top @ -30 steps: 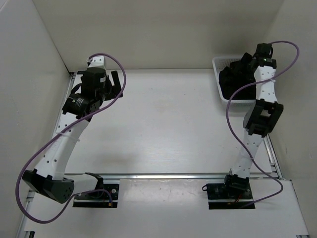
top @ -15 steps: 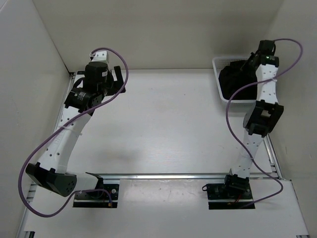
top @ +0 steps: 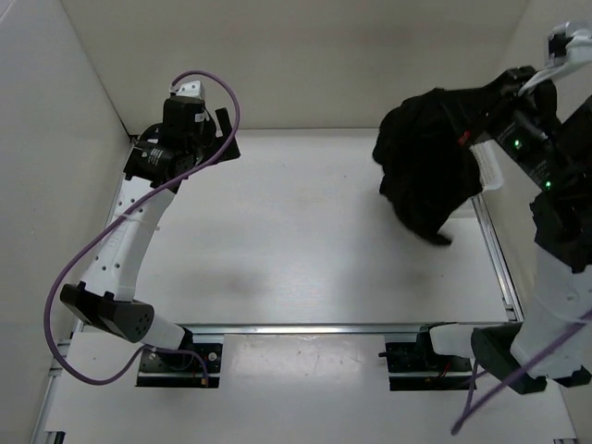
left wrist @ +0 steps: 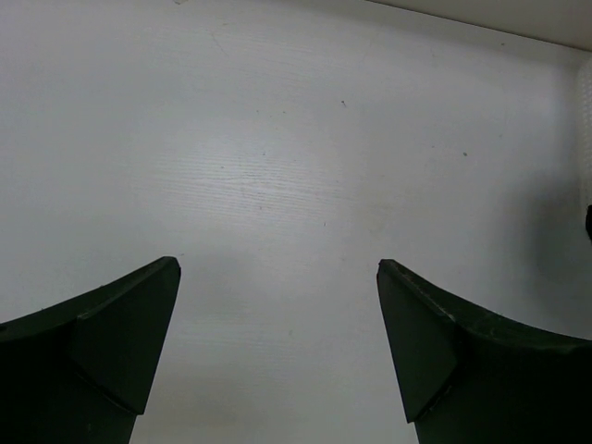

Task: Fold and stack the trousers
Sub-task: Move the trousers to the center of the board, then flatten the trousers out

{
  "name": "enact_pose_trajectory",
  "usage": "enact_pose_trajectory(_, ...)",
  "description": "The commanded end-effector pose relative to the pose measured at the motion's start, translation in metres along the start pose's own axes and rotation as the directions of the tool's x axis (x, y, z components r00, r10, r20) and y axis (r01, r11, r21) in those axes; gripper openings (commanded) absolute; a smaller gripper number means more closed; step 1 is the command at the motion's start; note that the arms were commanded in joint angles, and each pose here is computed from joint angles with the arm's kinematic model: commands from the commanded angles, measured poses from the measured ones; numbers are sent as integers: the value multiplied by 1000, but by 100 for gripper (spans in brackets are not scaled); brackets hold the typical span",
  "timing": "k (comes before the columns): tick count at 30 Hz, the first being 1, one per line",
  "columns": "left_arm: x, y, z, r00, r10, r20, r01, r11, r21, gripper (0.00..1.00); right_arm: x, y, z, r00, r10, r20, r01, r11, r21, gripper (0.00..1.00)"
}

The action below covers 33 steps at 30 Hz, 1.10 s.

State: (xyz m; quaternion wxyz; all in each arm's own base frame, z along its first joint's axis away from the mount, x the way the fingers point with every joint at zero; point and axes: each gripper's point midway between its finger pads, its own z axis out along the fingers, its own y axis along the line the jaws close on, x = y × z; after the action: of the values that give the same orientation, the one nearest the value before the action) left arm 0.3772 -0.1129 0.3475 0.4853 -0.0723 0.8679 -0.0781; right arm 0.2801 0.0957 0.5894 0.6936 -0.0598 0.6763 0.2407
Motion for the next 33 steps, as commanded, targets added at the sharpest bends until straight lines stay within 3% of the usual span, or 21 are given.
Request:
enact_pose_trajectory(1,-9,4,-24,999,-38,3,38,999,10,99,72,22,17,972,24,-232,-49,994,-101,0)
enact_pose_trajectory(4,-17,13,-42,998,-54,44,54,999,2,97,135,61,16,911,67,-406,-154,971,-185,0)
enact_pose_trajectory(6,-19,22,-52,995,-77,57,78,997,-3,97,190,69,23,853,54,-520,-162,973,-164,1)
enact_pose_trajectory(7,-15,21,-53,996,-77,48,76,997,6,100,206,72,23,832,46,-553,-163,973,-164,13)
enact_pose_trajectory(8,-16,20,-56,996,-78,52,78,997,20,100,223,72,26,808,40,-588,-157,976,-151,53)
enact_pose_trajectory(10,-5,17,-56,998,-61,13,60,997,44,100,252,68,29,761,21,-648,-110,989,-97,75)
enact_pose_trajectory(11,2,16,-55,998,-56,-15,56,997,53,100,257,60,25,748,19,-664,-76,995,-58,95)
enact_pose_trajectory(12,11,12,-54,998,-35,-51,39,996,82,100,263,49,22,742,20,-670,-41,999,-15,100)
enact_pose_trajectory(15,55,-5,-51,985,38,-168,-10,986,166,100,252,1,11,790,109,-604,-5,985,171,100)
enact_pose_trajectory(16,83,-10,-44,971,74,-225,-34,983,179,100,270,-13,4,767,146,-625,-8,976,217,100)
enact_pose_trajectory(18,111,-20,-48,959,96,-267,-36,974,223,100,272,-30,-9,774,228,-591,-88,963,257,100)
enact_pose_trajectory(19,147,-26,-47,933,128,-337,-47,970,238,100,302,-40,-21,728,259,-635,-92,955,283,100)
enact_pose_trajectory(21,180,-35,-52,915,143,-378,-36,961,275,100,320,-51,-37,697,334,-634,-145,932,331,100)
enact_pose_trajectory(22,199,-38,-53,902,149,-406,-31,959,283,100,349,-58,-49,646,365,-671,-149,922,357,100)
enact_pose_trajectory(23,243,-39,-55,855,159,-493,-24,962,271,100,359,-61,-54,624,400,-671,-173,908,381,98)
enact_pose_trajectory(26,298,-48,-64,809,161,-565,-4,963,269,100,395,-55,-65,550,457,-699,-236,888,394,97)
enact_pose_trajectory(29,325,-63,-58,790,175,-587,-25,967,253,100,425,-61,-61,508,498,-703,-252,866,431,97)
enact_pose_trajectory(31,352,-80,-53,752,250,-610,-88,955,283,100,443,-68,-49,478,508,-716,-243,860,449,97)
enact_pose_trajectory(33,364,-99,-49,741,292,-605,-133,947,293,100,470,-84,-48,424,522,-740,-172,849,499,96)
